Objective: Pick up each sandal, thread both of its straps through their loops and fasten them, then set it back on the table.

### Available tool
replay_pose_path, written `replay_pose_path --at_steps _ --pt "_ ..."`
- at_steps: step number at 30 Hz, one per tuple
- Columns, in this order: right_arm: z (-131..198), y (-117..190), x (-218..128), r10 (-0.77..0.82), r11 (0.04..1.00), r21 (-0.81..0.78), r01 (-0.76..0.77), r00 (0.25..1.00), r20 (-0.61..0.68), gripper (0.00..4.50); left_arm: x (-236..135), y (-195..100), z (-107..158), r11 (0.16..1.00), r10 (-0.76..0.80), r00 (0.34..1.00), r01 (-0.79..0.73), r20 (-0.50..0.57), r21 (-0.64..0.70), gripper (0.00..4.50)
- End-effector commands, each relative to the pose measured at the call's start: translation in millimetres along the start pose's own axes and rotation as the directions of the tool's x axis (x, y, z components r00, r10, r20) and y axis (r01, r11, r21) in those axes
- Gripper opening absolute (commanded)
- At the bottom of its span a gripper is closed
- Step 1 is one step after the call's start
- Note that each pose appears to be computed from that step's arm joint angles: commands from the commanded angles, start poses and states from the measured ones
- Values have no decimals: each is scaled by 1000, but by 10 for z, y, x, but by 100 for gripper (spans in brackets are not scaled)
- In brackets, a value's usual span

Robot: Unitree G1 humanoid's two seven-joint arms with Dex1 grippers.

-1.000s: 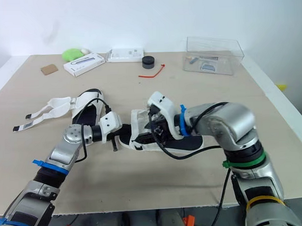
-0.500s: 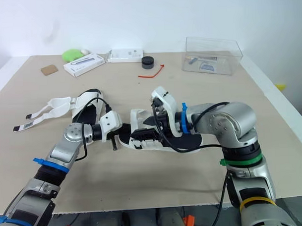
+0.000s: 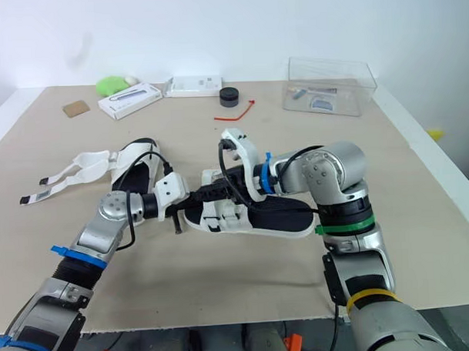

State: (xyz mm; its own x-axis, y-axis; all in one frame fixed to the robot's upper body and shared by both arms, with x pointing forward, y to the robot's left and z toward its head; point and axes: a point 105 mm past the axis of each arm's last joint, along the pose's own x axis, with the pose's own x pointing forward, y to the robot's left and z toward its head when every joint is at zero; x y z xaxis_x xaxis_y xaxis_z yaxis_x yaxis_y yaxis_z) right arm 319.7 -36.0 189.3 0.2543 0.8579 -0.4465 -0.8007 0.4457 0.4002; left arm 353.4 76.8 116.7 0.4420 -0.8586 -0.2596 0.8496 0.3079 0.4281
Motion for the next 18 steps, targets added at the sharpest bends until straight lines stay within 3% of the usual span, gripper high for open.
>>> replay_pose_path --at_steps 1,2,7,16,17,18 --pt "52 1 -64 -10 1000 -10 10 999 35 29 -19 -61 -131 1000 -12 999 11 -52 -16 0" --pt "8 -5 -60 -16 1000 -9 16 999 29 11 -21 -62 -132 1000 -11 999 10 -52 -16 0" --pt "-245 16 -29 -42 998 -56 41 999 -20 11 -18 -77 -133 1000 -13 999 12 -52 -18 0" --pt "-345 63 -52 -59 989 -139 57 998 -11 11 14 -88 -123 1000 -21 999 20 -48 -17 0" --pt "-340 79 -69 -56 986 -160 54 998 -10 55 18 -91 -122 1000 -23 999 22 -48 -17 0" --pt "-337 89 -93 -59 982 -182 55 998 -15 71 20 -95 -120 1000 -25 999 24 -47 -17 0"
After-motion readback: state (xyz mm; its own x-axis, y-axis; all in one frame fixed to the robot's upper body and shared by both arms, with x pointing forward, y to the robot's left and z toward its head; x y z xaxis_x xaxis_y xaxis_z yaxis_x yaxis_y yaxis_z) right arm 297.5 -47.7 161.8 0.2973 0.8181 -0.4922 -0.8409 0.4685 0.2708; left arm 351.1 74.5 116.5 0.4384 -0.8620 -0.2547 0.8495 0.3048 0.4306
